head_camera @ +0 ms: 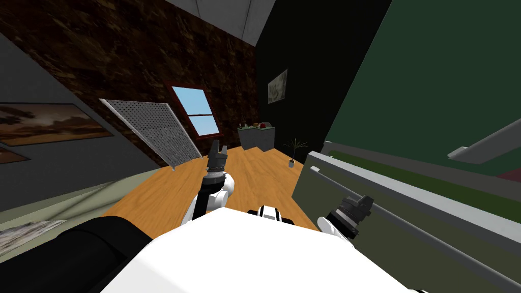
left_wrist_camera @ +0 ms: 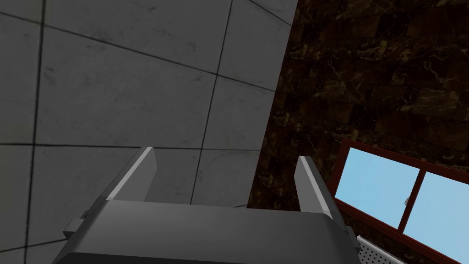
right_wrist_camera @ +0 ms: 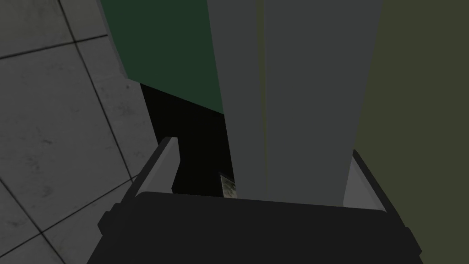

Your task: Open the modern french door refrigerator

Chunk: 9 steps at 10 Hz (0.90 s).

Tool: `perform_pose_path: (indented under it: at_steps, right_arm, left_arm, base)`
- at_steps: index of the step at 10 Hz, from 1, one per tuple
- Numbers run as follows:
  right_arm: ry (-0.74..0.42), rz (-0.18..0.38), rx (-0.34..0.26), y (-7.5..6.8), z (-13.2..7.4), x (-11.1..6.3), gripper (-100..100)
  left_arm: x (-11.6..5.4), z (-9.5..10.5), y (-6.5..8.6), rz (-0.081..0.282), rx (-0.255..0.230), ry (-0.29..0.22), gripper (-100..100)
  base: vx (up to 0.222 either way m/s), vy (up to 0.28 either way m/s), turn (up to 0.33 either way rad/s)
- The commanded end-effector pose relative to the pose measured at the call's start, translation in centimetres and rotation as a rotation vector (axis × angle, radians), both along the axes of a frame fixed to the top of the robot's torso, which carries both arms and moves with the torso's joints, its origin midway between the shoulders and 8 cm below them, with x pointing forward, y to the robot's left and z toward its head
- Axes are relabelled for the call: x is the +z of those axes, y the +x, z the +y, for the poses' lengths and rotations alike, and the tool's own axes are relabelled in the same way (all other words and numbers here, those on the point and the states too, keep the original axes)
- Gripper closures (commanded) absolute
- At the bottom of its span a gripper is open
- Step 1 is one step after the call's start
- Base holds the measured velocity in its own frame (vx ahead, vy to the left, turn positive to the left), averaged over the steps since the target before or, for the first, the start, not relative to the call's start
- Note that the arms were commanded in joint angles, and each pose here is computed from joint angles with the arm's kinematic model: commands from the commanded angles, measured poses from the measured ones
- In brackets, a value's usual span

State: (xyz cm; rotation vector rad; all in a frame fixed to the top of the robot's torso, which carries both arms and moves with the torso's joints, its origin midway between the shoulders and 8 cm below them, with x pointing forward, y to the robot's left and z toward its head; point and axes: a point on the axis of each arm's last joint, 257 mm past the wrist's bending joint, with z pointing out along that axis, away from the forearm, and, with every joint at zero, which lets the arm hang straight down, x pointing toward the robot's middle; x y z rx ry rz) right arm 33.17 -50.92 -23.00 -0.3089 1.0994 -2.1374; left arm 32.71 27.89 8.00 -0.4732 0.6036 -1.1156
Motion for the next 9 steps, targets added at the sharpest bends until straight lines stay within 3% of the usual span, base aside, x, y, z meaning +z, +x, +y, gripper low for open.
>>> perform_pose_path:
  at_steps: [1,2,3,4,9]
  right_arm:
    - [0.006,-0.005,-0.041,1.66,-1.20,1.16,-100]
    - [0.011,-0.005,-0.059,2.52,-1.72,1.74,-100]
    - [0.008,-0.006,-0.048,2.00,-1.29,1.24,-100]
    - [0.010,-0.003,-0.049,2.15,-1.31,1.20,0]
    - [0.012,0.000,-0.047,2.16,-1.22,1.08,0]
  left_arm:
    - [0.00,0.00,0.00,0.000,0.000,0.000,0]
    - [0.00,0.00,0.00,0.000,0.000,0.000,0]
    - [0.01,-0.01,0.00,0.000,0.000,0.000,0]
    - [0.00,0.00,0.00,0.000,0.000,0.000,0]
    - [0.00,0.00,0.00,0.000,0.000,0.000,0]
  base:
    - [-0.121,-0.005,0.191]
    - [-0.160,-0.012,0.230]
    - [-0.073,-0.007,0.063]
    - [-0.011,0.001,0.002]
    - [-0.001,0.000,0.001]
